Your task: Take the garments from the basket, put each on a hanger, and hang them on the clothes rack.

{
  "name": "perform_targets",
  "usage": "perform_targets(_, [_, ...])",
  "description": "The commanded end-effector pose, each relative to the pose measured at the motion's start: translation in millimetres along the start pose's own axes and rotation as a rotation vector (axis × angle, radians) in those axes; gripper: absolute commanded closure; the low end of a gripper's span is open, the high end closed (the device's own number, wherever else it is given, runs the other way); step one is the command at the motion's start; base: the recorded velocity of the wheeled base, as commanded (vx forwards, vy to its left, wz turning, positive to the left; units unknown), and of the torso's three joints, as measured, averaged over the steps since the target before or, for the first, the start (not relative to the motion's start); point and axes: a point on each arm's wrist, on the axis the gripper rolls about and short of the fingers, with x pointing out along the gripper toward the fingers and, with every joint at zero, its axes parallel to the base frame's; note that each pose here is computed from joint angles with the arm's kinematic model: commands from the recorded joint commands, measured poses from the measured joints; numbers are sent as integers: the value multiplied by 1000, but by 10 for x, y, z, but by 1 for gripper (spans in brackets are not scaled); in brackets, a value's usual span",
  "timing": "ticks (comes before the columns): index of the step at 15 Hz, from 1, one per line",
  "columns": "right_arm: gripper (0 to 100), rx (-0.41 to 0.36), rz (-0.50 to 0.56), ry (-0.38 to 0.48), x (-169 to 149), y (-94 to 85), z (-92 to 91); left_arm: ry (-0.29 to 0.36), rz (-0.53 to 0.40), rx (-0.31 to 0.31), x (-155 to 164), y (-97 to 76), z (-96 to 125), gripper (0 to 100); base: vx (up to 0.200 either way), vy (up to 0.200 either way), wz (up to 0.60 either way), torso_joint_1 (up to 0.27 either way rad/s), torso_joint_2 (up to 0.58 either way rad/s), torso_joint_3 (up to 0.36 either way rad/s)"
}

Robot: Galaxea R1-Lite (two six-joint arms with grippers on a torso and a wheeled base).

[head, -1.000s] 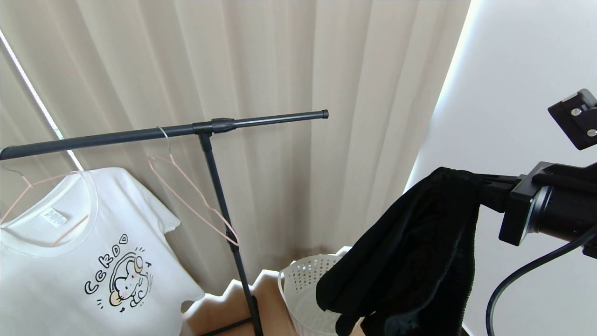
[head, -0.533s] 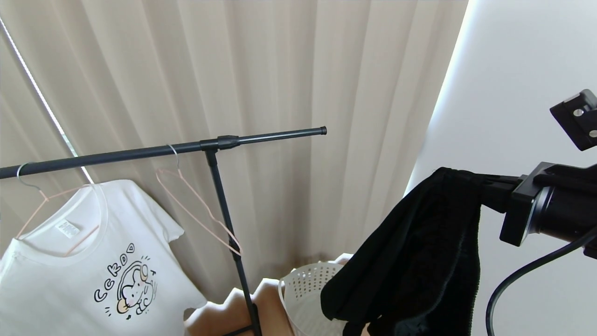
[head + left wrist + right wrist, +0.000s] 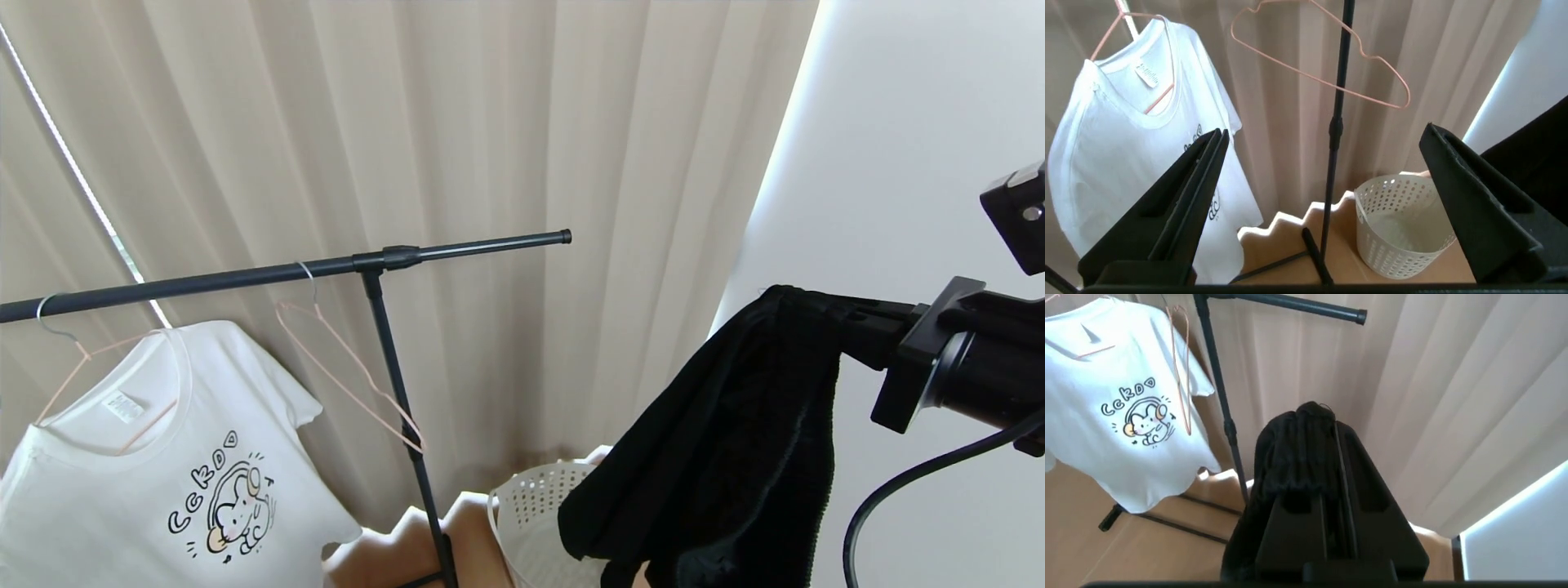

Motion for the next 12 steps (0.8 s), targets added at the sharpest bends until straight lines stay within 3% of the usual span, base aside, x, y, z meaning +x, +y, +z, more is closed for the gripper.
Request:
perform_targets(1, [100,-2,1,15,23,1,-62,-2,0,-1,0,0,2,0,0,0,600,-7,7,-2])
perform_targets(7, [100,-2,1,16,10,2,-75,1,2,-6,1,0,1,0,0,0,600,7,1,-1])
perform_targets(9, [100,-8,1,16,2,3,-79,1,0,-4,1,0,1,0,0,0,0,0,0,0])
perform_targets(12, [100,-23,0,22,9,3,-93,1,0,-4,1,0,1,0,-200,0,0,1,2,2])
